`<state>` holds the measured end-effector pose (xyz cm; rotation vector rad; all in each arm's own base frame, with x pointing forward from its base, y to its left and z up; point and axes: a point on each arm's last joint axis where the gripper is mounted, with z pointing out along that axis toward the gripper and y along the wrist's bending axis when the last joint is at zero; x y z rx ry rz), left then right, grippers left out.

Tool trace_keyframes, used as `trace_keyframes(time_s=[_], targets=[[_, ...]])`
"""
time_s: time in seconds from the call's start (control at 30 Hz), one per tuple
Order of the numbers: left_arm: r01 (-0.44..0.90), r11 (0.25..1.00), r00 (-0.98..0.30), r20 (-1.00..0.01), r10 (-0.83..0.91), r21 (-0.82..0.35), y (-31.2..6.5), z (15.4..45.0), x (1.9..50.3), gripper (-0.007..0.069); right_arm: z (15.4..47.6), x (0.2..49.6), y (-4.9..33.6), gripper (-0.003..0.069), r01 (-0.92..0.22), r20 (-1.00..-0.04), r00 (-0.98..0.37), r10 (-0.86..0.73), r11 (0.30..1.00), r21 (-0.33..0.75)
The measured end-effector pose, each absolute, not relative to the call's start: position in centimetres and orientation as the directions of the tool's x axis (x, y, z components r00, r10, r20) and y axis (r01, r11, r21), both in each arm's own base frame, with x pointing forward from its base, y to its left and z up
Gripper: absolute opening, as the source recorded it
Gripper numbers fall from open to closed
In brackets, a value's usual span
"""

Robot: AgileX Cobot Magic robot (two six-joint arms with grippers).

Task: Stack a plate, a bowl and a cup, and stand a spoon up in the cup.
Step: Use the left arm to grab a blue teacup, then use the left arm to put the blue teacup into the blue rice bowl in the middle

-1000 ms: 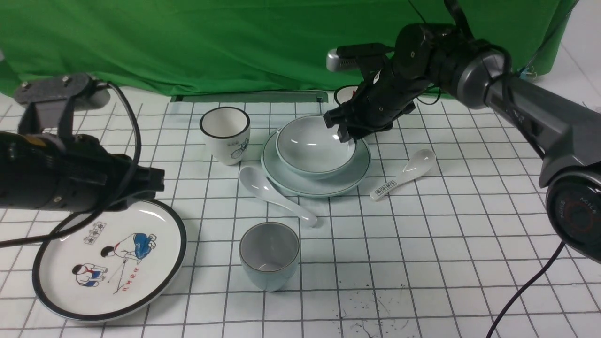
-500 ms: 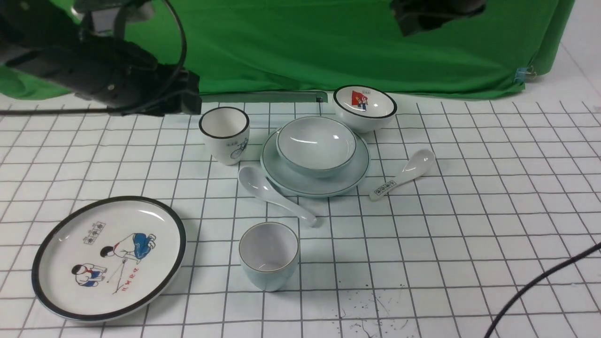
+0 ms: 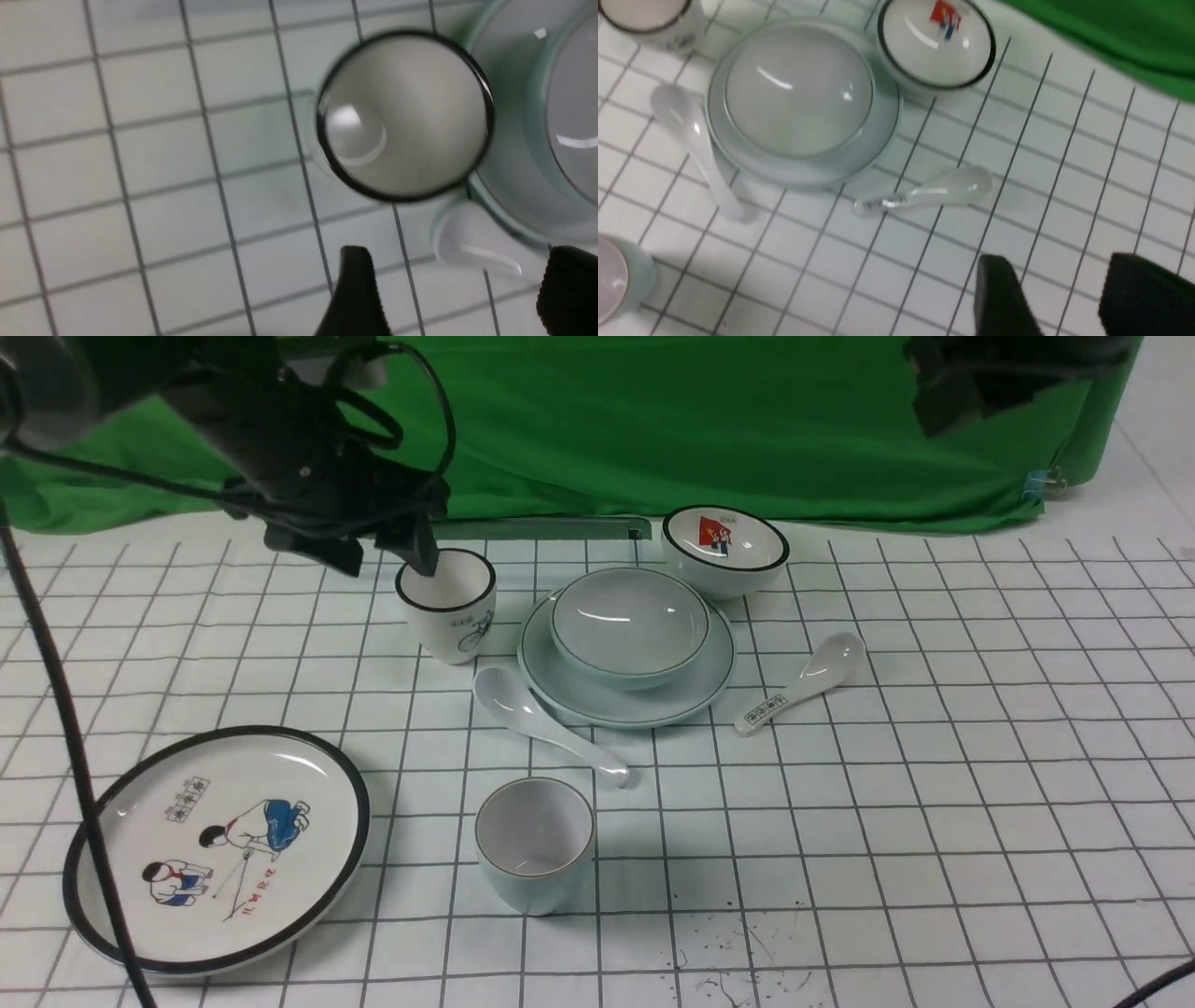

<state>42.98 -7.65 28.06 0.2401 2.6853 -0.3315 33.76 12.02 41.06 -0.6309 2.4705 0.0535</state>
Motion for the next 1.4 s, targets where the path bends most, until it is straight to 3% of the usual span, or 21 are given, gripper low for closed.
trace_keyframes(time_s=[0.13,0.3,0.47,0.6,0.77,0.8,0.87,0.9,1.1,1.2,1.3,1.4], targets=[[0.333,0.925,-0.921,-0.273,0.277,-0.185,-11.1,27.2,40.5,0.0451,37.1,31.3,11.1,0.034,-0.459,-0.486,-0.753,-0.444,0.883,-0.097],[0.427,0.886,-0.895,-0.224,0.386,-0.179,-14.3,27.1,37.2,0.0451,32.9,28.5,10.0,0.034,-0.468,-0.421,-0.782,-0.46,0.879,-0.093],[0.496,0.861,-0.855,-0.24,0.46,-0.116,-16.2,25.5,35.0,0.0451,30.7,27.2,9.6,0.034,-0.467,-0.467,-0.757,-0.457,0.878,-0.102],[0.518,0.85,-0.847,-0.194,0.494,-0.097,-16.9,22.7,34.4,0.0427,30.5,27.4,9.7,0.034,-0.463,-0.513,-0.732,-0.447,0.88,-0.106],[0.536,0.84,-0.838,-0.176,0.517,-0.086,-17.3,20.3,34.7,0.0265,30.8,27.5,9.8,0.034,-0.459,-0.548,-0.714,-0.436,0.882,-0.104],[0.54,0.838,-0.834,-0.185,0.52,-0.082,-17.3,20.1,34.8,0.0141,30.8,27.5,9.8,0.034,-0.459,-0.548,-0.713,-0.436,0.882,-0.104],[0.542,0.836,-0.832,-0.186,0.522,-0.081,-17.3,20.1,34.8,0.0064,30.8,27.5,9.8,0.034,-0.459,-0.548,-0.714,-0.436,0.882,-0.104],[0.546,0.834,-0.828,-0.204,0.522,-0.081,-17.4,20.8,34.9,0.0008,30.9,27.5,9.8,0.034,-0.459,-0.55,-0.713,-0.436,0.882,-0.104],[0.567,0.822,-0.771,-0.381,0.511,-0.046,-17.9,26.6,36.0,-0.0001,31.0,27.5,9.8,0.034,-0.458,-0.564,-0.703,-0.432,0.883,-0.106],[0.567,0.824,-0.641,-0.626,0.445,0.006,-18.9,33.3,38.3,-0.0001,31.1,27.7,9.9,0.034,-0.456,-0.58,-0.693,-0.428,0.883,-0.108],[0.565,0.825,-0.589,-0.691,0.419,0.019,-19.7,35.3,40.0,-0.0001,31.1,27.7,9.9,0.034,-0.456,-0.583,-0.691,-0.428,0.884,-0.108],[0.569,0.822,-0.604,-0.67,0.431,0.016,-20.7,34.3,42.1,-0.0001,31.1,27.7,9.9,0.034,-0.455,-0.586,-0.689,-0.427,0.884,-0.109]])
